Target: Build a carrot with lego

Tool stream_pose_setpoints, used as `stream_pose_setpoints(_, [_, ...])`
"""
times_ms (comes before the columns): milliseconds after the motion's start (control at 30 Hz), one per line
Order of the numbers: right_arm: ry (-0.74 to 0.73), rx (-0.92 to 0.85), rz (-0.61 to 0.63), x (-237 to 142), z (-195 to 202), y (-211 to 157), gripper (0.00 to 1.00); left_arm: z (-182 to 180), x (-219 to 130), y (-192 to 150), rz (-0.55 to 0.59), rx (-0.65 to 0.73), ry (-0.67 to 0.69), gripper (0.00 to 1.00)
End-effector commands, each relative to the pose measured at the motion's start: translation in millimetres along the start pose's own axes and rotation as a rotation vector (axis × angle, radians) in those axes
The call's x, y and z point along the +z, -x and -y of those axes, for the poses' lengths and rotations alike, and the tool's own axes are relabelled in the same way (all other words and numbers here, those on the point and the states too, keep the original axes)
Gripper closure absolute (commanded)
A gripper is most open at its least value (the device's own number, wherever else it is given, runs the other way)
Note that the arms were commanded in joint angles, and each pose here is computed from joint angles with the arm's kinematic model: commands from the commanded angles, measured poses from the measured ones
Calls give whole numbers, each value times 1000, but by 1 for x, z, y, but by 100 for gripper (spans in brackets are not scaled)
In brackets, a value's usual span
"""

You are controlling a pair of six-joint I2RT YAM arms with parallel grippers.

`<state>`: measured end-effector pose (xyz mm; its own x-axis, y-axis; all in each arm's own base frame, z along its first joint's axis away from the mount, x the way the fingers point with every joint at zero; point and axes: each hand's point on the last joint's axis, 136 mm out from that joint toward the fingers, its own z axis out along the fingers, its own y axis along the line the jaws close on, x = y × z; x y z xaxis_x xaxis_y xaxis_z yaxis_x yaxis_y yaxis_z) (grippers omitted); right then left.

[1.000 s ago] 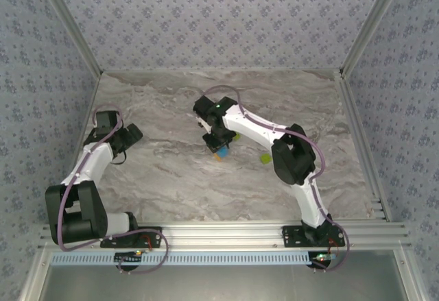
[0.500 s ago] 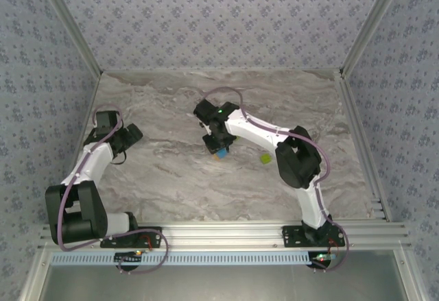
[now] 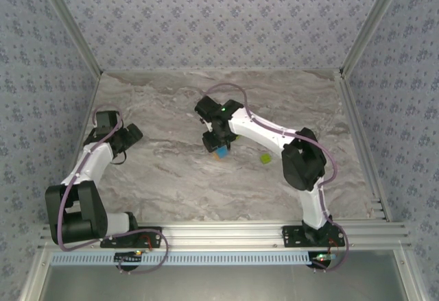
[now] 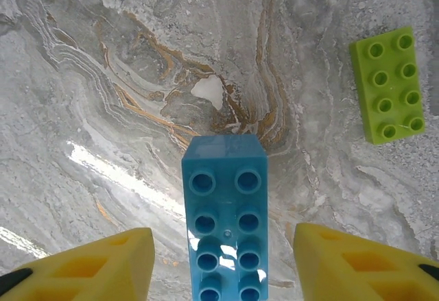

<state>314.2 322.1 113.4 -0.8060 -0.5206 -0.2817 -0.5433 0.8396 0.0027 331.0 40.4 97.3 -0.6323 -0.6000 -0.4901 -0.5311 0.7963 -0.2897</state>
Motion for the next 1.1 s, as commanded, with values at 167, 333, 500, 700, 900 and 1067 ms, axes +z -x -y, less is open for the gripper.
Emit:
stream_pose_setpoints(167, [-93,59,139,-67,44,9,36,10,-10,11,29,16,-28,10])
stream_pose_setpoints(333, [-158,136,93,-57,95,-17,36,10,-10,10,30,17,-29,10])
stream_pose_setpoints(500, [-177,102,52,-25,125,-29,37,11,-8,10,26,15,-32,10])
stream_pose_setpoints(700, [-178,187,1,11,159,-32,39,11,-10,11,32,18,-30,10])
stream_pose_setpoints(900, [-184,238,-42,37,183,-37,41,11,-10,12,29,20,-28,10])
stream_pose_setpoints(1067, [-151,270,-58,48,190,-45,42,12,-6,12,23,21,-25,10])
